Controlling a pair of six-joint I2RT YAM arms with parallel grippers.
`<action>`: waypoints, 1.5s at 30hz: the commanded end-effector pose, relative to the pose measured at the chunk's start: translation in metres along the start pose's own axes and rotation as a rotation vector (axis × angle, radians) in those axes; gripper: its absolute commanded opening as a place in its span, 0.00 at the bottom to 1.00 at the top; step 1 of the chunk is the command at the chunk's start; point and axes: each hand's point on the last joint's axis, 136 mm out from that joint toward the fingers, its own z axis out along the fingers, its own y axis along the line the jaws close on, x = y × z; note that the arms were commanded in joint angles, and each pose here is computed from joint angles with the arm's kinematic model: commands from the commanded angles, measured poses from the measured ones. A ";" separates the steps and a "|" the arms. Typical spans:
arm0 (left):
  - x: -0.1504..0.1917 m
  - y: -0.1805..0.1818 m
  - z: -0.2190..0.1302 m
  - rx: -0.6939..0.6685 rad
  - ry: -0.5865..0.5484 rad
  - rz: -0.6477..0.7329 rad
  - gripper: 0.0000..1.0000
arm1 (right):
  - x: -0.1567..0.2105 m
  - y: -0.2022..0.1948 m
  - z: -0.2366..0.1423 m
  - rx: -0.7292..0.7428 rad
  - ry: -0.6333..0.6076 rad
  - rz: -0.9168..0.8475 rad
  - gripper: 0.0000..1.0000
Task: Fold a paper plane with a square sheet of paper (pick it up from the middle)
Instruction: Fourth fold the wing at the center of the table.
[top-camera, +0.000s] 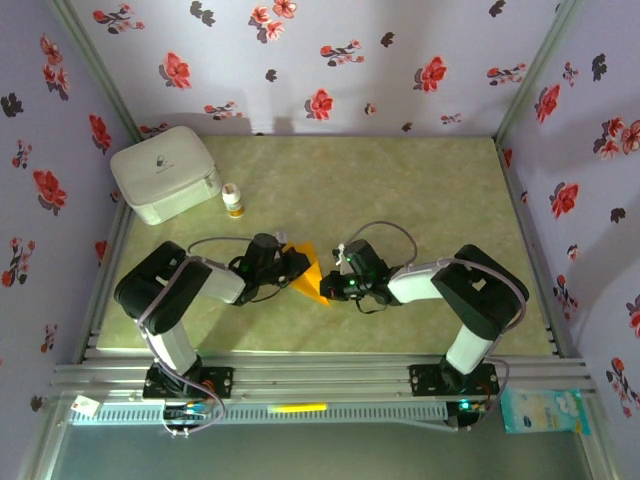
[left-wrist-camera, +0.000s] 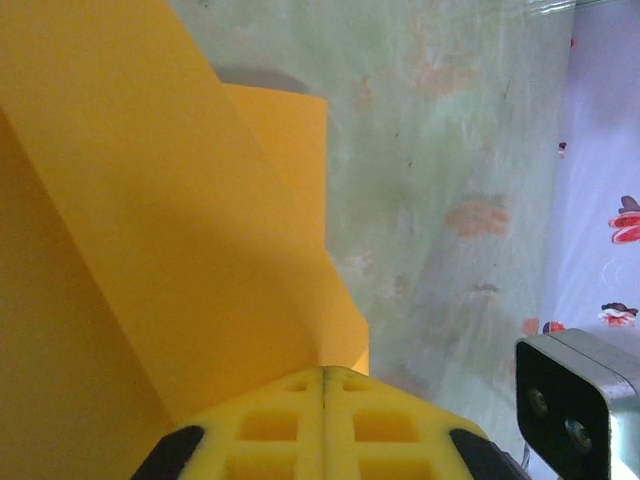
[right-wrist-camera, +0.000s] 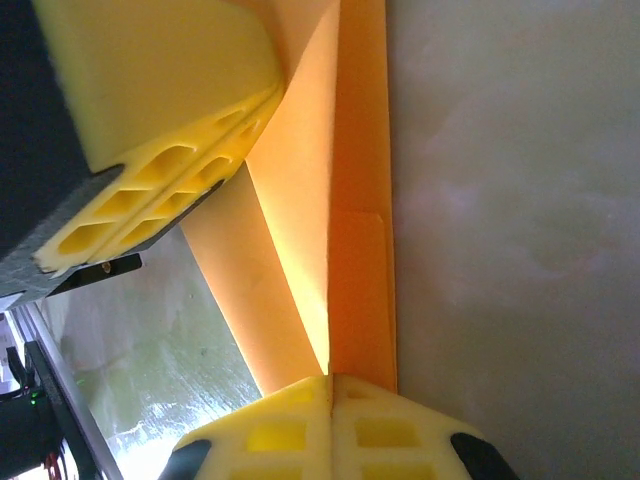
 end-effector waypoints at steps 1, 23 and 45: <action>-0.004 -0.005 0.005 0.020 0.000 -0.010 0.00 | 0.007 -0.018 0.006 0.063 0.031 0.045 0.03; -0.004 0.014 0.006 -0.048 -0.013 -0.036 0.00 | 0.009 -0.023 0.008 0.071 0.053 0.069 0.02; -0.003 0.031 0.005 -0.112 -0.017 -0.054 0.00 | 0.011 -0.025 0.011 0.065 0.084 0.097 0.02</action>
